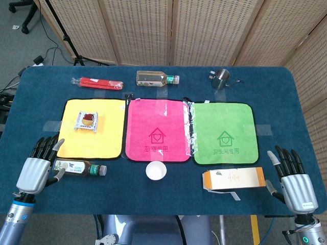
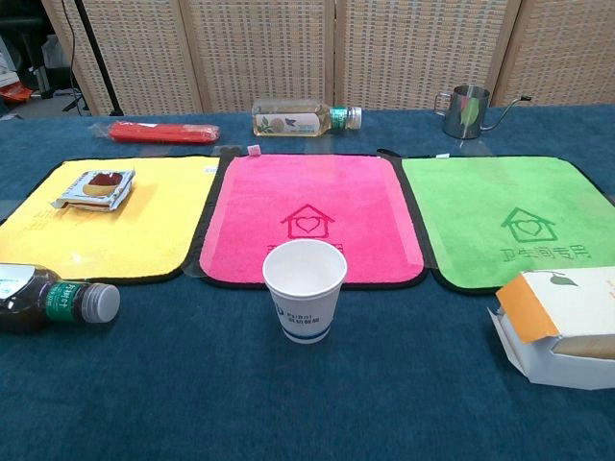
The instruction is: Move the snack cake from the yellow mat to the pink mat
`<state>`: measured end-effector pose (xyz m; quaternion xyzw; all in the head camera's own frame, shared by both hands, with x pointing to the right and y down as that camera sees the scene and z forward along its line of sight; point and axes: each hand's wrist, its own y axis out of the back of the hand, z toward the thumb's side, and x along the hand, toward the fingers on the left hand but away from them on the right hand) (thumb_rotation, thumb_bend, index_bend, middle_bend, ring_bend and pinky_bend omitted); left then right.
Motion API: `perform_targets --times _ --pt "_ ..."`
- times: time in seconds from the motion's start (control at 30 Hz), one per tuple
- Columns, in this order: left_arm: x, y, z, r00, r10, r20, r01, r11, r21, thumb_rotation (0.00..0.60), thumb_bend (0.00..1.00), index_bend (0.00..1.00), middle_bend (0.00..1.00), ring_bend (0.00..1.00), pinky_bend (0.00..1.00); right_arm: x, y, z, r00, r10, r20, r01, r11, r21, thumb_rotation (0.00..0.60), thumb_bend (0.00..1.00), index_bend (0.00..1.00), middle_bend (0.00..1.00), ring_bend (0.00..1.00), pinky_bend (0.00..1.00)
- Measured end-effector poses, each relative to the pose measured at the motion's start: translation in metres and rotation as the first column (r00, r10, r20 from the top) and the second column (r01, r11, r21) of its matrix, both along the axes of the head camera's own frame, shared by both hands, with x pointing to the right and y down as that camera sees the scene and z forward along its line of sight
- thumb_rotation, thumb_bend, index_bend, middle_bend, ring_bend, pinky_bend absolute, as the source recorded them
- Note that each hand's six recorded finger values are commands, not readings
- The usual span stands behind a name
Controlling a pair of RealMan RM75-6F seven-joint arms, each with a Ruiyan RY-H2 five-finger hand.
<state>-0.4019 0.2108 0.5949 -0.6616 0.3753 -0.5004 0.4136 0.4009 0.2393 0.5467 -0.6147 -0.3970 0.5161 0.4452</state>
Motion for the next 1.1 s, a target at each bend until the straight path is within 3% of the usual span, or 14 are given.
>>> perform_targets --times 0.77,0.9,1.1 --pt "-0.003 -0.008 0.011 1.000 -0.024 0.003 0.024 1.000 -0.019 0.600 0.26 0.00 0.00 0.00 0.00 0.004 -0.008 0.002 1.000 0.023 -0.013 -0.023 1.000 0.014 0.600 0.34 0.00 0.00 0.00 0.00" --pt "-0.003 -0.013 0.014 0.998 -0.050 -0.032 0.049 0.998 -0.029 0.600 0.26 0.00 0.00 0.00 0.00 0.005 -0.008 0.002 0.999 0.027 -0.018 -0.027 0.999 0.018 0.600 0.34 0.00 0.00 0.00 0.00" --pt "-0.004 -0.034 0.029 0.982 -0.137 -0.126 0.123 0.985 -0.118 0.600 0.26 0.00 0.00 0.00 0.00 0.005 -0.009 0.003 0.999 0.030 -0.028 -0.030 0.999 0.019 0.600 0.34 0.00 0.00 0.00 0.00"
